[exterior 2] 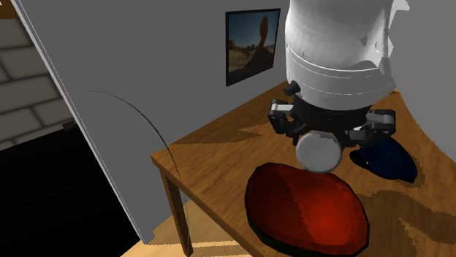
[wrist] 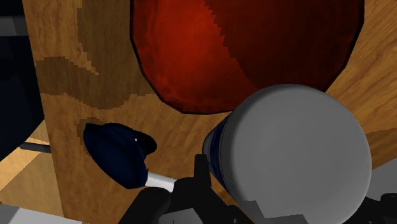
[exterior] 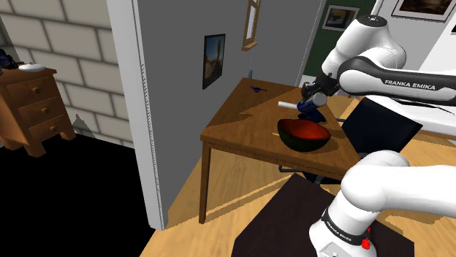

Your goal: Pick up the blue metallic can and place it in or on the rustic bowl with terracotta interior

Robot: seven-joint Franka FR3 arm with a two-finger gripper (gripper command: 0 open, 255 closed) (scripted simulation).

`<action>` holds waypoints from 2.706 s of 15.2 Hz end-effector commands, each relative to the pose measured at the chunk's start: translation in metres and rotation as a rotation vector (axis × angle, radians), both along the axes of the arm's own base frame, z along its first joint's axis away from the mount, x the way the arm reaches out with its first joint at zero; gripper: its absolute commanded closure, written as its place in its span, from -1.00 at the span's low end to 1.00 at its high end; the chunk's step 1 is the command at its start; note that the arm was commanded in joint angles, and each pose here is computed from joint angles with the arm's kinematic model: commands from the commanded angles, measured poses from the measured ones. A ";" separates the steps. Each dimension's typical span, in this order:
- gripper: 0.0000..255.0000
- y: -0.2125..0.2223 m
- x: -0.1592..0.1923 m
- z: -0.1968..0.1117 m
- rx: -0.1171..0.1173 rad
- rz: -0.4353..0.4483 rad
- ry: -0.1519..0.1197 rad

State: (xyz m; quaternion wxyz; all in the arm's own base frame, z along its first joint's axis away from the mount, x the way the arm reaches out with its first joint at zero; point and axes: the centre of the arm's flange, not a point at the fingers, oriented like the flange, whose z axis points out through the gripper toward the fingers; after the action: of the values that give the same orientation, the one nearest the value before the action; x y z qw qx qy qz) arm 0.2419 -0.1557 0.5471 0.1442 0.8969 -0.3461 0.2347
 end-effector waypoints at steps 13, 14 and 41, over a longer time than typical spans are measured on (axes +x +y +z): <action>1.00 0.002 -0.013 -0.048 0.000 0.000 0.000; 1.00 0.002 -0.013 -0.053 0.000 0.000 0.000; -1.00 0.023 -0.029 -0.024 0.000 0.000 0.000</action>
State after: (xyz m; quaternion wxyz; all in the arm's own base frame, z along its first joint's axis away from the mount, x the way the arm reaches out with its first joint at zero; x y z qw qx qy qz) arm 0.2125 -0.1326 0.5233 0.1442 0.8968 -0.3460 0.2349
